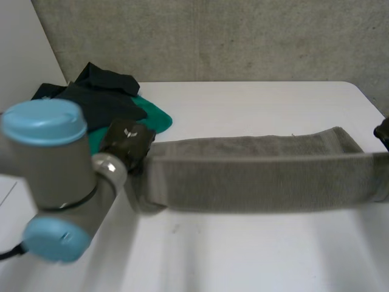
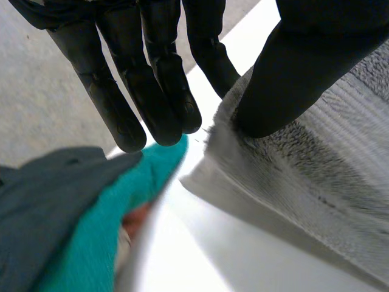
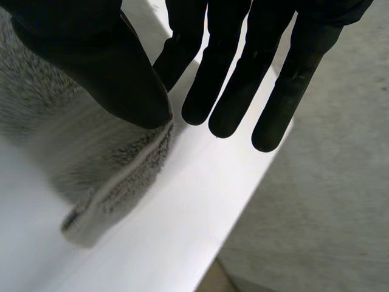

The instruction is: Fold the laundry.

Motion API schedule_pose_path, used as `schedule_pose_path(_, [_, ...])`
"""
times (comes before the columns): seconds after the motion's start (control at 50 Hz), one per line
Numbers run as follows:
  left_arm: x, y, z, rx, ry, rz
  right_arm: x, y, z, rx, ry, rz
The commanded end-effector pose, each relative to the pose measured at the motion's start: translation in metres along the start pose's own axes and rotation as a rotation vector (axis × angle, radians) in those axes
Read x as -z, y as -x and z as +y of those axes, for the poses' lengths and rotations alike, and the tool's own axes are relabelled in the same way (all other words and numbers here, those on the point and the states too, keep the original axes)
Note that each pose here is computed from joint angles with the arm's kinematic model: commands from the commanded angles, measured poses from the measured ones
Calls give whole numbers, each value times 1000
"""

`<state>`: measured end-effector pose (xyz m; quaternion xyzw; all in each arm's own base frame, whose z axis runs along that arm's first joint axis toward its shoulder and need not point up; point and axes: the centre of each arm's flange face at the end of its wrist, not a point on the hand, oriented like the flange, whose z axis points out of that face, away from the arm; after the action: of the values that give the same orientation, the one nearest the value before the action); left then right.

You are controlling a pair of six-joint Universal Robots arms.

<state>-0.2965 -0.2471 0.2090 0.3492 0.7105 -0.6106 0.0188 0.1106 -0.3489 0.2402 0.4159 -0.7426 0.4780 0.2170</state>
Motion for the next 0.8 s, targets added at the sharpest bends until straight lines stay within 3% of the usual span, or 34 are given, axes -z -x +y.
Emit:
schedule_pose_path(0.02, [-64,30,-73,-35,-293,-168,-42,-42,-45,58,-207,298])
schedule_pose_path(0.12, [-60,86,-180,-13,-728,-429,-33,-98,-103,58,-511,654])
schedule_pose_path(0.18, [-50,106,-205,10,-853,-518,-14,-127,-126,20,-690,851])
schedule_pose_path(0.24, [-50,115,-210,16,-907,-563,-7,-134,-133,3,-764,902])
schedule_pose_path(0.34, [-58,106,-192,13,-838,-525,-11,-125,-129,-13,-756,859])
schedule_pose_path(0.48, [-66,76,-127,0,-625,-397,-33,-91,-107,-21,-691,716])
schedule_pose_path(0.64, [-71,30,-43,20,-389,-244,-71,-2,-47,-42,-532,388])
schedule_pose_path(0.8, [-48,-6,26,13,-175,-121,-70,59,-4,-72,-399,186])
